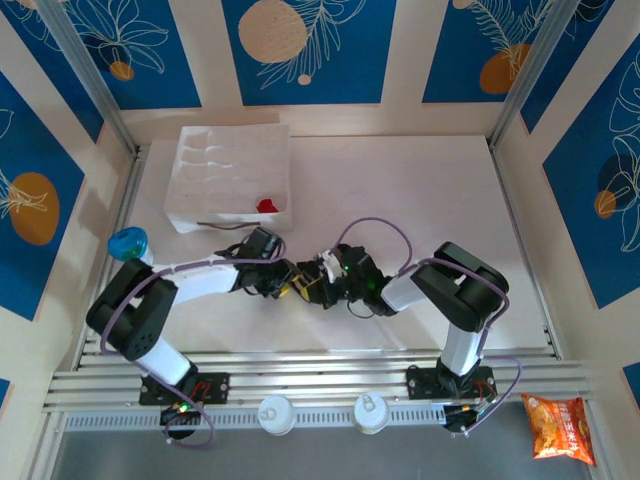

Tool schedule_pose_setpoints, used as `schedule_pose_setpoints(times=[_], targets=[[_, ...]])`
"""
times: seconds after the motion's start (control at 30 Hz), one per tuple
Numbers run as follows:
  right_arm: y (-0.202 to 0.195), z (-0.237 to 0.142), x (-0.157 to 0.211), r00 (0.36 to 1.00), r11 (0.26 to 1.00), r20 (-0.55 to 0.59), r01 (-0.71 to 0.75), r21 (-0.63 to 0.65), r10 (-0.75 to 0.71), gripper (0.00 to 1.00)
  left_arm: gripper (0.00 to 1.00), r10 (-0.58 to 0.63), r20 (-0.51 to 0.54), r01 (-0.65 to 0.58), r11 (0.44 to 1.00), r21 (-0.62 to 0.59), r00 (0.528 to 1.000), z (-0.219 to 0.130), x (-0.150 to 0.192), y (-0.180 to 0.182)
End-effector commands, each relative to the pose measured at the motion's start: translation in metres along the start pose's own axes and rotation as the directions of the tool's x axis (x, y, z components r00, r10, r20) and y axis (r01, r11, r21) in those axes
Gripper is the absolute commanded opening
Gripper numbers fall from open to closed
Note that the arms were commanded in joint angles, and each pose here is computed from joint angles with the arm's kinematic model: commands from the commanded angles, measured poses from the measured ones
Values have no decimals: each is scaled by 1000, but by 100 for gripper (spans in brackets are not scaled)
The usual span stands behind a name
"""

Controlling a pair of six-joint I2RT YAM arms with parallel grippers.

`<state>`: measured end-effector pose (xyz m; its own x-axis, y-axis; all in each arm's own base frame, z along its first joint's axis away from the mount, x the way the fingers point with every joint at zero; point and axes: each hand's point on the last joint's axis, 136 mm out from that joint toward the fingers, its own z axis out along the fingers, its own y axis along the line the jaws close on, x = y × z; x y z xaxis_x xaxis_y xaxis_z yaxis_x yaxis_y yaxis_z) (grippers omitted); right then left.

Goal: Roll the socks

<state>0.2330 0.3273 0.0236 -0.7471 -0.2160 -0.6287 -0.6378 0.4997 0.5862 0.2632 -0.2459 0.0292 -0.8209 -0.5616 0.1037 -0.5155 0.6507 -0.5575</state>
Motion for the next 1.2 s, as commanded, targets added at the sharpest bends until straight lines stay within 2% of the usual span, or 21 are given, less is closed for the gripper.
schedule_pose_setpoints(times=[0.0,0.1,0.2,0.23,0.3,0.37,0.47,0.57,0.73,0.87,1.03,1.17], targets=[[-45,-12,105,901,947,-301,-270,175,313,0,38,48,-27,-48,999,-12,998,13,5,0],[-44,-10,104,884,939,-320,-309,151,342,0,35,67,-36,-68,997,-36,997,19,9,3],[-46,-10,100,895,950,-323,-266,167,307,1,25,74,-47,-79,988,-131,996,22,13,18],[-45,-10,96,906,958,-322,-226,176,273,7,23,71,-43,-77,985,-154,997,21,13,23],[-42,-13,84,934,973,-314,-109,204,170,24,16,47,-32,-53,973,-225,998,17,12,40],[-32,-19,64,962,968,-273,77,239,-9,37,12,27,-23,-32,957,-288,999,10,13,54],[-20,-36,27,942,875,-189,328,356,-276,50,12,-3,-22,-5,942,-334,1000,4,16,64],[-9,-52,3,902,801,-168,430,417,-397,52,12,-2,-21,-6,931,-364,1000,-1,18,64],[15,-59,0,810,692,-215,580,429,-546,55,12,-6,-27,-5,921,-389,1000,-2,19,58],[31,-50,2,752,643,-243,653,401,-613,56,12,-3,-33,-10,922,-387,999,0,21,51],[40,-28,-7,665,534,-288,734,419,-689,56,12,-12,-42,-5,926,-378,999,3,23,48],[43,-12,-17,644,502,-294,748,434,-706,56,12,-24,-53,3,929,-371,998,6,25,47]])
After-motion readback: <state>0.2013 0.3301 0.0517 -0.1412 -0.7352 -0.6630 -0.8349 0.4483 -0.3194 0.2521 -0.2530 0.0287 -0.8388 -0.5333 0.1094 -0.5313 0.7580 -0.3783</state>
